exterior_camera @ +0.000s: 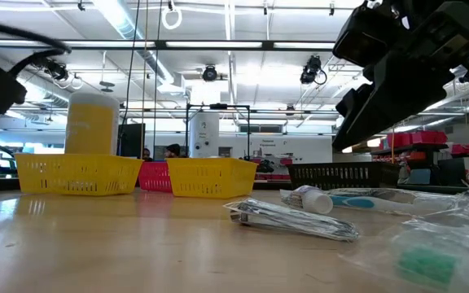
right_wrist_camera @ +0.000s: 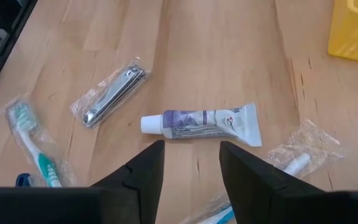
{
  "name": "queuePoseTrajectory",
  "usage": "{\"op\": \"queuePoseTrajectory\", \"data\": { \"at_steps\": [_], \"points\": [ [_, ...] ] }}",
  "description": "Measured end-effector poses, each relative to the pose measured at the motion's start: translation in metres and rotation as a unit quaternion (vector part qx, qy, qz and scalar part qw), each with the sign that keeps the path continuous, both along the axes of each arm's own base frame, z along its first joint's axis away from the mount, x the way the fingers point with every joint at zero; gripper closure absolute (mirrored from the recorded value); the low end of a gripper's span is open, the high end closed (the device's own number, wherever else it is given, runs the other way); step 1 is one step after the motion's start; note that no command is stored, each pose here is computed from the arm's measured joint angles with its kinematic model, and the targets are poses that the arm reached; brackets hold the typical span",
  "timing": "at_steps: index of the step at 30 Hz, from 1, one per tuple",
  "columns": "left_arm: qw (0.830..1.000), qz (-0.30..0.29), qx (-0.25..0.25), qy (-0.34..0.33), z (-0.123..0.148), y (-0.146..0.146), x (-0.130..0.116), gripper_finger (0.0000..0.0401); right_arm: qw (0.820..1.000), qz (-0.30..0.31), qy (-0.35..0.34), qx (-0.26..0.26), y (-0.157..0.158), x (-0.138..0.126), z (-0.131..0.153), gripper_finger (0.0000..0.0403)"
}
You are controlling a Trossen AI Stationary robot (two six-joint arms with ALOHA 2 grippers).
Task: Pick & Place Travel size toiletries
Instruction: Put the silver nail cutter into the right yellow bin
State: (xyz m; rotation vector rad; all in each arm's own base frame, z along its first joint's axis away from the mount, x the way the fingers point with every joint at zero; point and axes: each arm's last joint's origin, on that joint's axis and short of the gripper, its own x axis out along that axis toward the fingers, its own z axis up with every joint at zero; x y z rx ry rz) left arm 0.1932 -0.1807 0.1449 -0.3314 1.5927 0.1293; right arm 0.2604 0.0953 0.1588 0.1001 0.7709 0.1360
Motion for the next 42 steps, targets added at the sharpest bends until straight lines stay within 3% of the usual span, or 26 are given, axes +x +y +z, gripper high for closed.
{"op": "queuePoseTrajectory", "data": {
  "at_steps": [6, 19, 22, 29, 36, 42],
  "points": [
    [1.0, 0.015, -0.008, 0.005, 0.001, -0.001, 0.0, 0.0212, 1.0, 0.014, -0.006, -0.014, 0.0, 0.0, 0.0, 0.024],
    [1.0, 0.031, -0.003, -0.002, 0.001, -0.001, 0.0, 0.0349, 1.0, 0.016, -0.007, -0.016, 0.0, 0.0, 0.0, 0.0246],
    [0.999, 0.044, -0.001, -0.002, 0.001, -0.001, 0.0, 0.0353, 1.0, 0.016, -0.007, -0.016, 0.0, 0.0, 0.0, 0.0245],
    [0.998, 0.059, -0.001, -0.019, 0.002, -0.002, 0.003, 0.0322, 0.999, 0.027, -0.009, -0.028, 0.0, 0.0, 0.0, 0.0249],
    [0.994, 0.086, 0.009, -0.065, 0.003, 0.007, 0.017, 0.0356, 0.999, 0.03, -0.01, -0.031, 0.0, 0.0, 0.0, 0.0247],
    [0.985, 0.11, 0.059, -0.12, 0.011, 0.025, 0.032, 0.0352, 0.999, 0.03, -0.01, -0.031, 0.0, 0.001, 0.0, 0.0251]
  ]
}}
